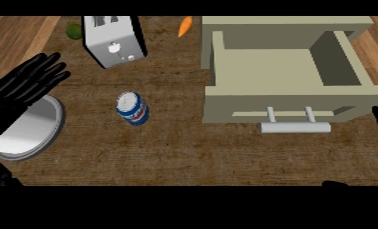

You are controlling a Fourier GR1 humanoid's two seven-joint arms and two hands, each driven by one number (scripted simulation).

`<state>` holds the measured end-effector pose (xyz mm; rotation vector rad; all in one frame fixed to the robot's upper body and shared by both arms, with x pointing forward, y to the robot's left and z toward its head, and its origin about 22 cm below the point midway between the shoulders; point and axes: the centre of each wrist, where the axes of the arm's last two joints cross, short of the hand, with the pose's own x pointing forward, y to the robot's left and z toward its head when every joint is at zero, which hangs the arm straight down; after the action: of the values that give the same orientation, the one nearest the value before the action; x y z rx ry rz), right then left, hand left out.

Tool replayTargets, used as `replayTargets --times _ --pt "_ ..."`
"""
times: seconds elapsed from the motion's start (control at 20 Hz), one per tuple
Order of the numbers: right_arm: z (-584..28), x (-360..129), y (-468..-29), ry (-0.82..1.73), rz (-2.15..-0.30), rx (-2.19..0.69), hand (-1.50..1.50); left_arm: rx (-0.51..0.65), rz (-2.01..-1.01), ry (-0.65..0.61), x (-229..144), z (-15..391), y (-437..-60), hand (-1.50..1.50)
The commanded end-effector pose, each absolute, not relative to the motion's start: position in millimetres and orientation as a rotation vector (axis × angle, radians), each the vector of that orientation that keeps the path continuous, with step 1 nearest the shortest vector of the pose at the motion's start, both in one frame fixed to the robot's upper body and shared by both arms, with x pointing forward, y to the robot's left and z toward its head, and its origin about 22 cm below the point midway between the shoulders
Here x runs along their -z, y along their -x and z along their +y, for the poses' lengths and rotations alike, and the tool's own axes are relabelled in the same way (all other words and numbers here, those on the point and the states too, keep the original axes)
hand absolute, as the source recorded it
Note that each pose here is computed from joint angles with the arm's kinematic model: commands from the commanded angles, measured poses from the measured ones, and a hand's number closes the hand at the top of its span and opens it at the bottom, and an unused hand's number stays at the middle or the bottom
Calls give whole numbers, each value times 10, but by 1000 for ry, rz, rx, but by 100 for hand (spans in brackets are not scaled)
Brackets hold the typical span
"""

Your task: Pick up the can, place it into the drawer and close the drawer

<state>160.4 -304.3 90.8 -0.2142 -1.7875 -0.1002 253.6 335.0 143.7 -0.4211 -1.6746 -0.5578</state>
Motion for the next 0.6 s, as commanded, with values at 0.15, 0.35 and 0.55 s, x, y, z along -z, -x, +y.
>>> replayTargets --times 0.15,0.35,0.55 --pt "-3270 -882 -1548 215 -1775 101 -150 496 -1628 466 -1420 3452 -2525 -150" --pt "-3434 -947 -1258 213 -1770 88 -150 415 -1585 500 -1378 3599 -2506 -150" --pt "-3486 -958 -1518 210 -1786 116 -150 360 -1513 573 -1464 3546 -2679 -150"
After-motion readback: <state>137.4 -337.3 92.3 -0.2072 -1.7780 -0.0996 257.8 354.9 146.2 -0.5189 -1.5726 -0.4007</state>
